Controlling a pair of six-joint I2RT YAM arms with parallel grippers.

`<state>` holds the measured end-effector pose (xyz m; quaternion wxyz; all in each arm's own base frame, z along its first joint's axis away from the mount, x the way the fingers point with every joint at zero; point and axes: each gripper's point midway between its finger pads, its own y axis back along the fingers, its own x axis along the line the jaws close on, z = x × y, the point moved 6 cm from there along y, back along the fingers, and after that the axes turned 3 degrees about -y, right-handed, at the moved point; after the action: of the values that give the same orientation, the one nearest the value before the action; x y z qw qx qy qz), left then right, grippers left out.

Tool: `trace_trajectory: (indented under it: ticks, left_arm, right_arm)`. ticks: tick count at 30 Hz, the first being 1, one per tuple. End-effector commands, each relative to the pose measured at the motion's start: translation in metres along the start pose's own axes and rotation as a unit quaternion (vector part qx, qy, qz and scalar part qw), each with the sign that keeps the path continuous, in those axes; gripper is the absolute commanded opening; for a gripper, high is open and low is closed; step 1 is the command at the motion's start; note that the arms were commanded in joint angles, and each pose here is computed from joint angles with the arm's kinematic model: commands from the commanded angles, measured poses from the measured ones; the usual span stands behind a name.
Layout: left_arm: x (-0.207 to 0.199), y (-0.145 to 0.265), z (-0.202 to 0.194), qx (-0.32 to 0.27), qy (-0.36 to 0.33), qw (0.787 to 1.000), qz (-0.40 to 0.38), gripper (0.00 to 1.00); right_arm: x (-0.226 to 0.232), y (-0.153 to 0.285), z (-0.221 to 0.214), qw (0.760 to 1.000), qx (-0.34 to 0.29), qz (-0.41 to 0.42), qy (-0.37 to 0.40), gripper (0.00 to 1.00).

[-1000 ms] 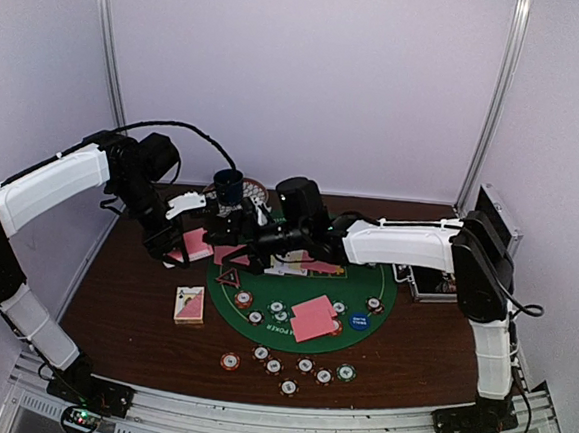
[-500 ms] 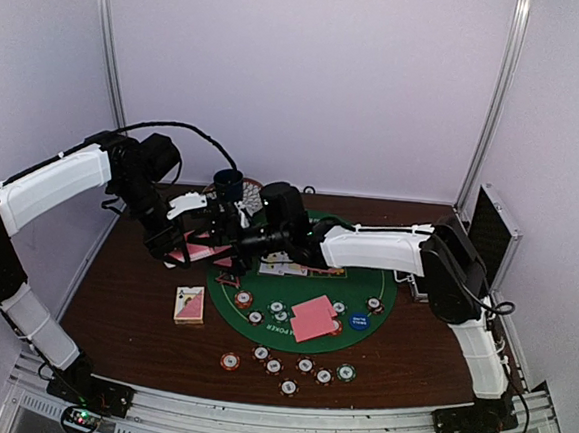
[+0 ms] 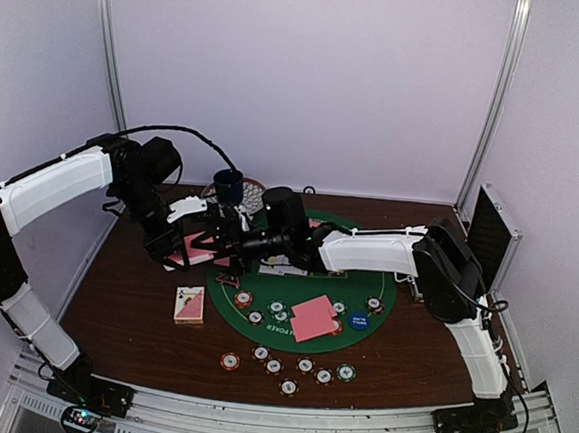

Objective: Distribute texas hold em gaming equipment

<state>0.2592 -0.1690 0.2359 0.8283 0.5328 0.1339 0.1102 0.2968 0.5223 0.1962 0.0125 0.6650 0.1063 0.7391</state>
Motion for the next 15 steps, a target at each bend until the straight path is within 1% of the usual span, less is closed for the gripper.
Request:
trace_trajectory:
  ticks: [1, 5, 15]
  left_arm:
    - [-0.001, 0.011, 0.006, -0.026, -0.014, 1.000, 0.010, 0.00]
    - [0.000, 0.009, 0.005, -0.024, -0.013, 1.000, 0.008, 0.00]
    - [0.000, 0.006, 0.003, -0.017, -0.011, 1.000, 0.008, 0.00]
  right_arm:
    - [-0.017, 0.025, 0.005, 0.999, -0.010, -0.034, -0.016, 0.62]
    - [-0.008, 0.031, 0.004, 1.000, -0.010, -0.026, -0.005, 0.55]
    - [0.038, 0.046, 0.003, 0.999, -0.009, 0.011, 0.031, 0.52]
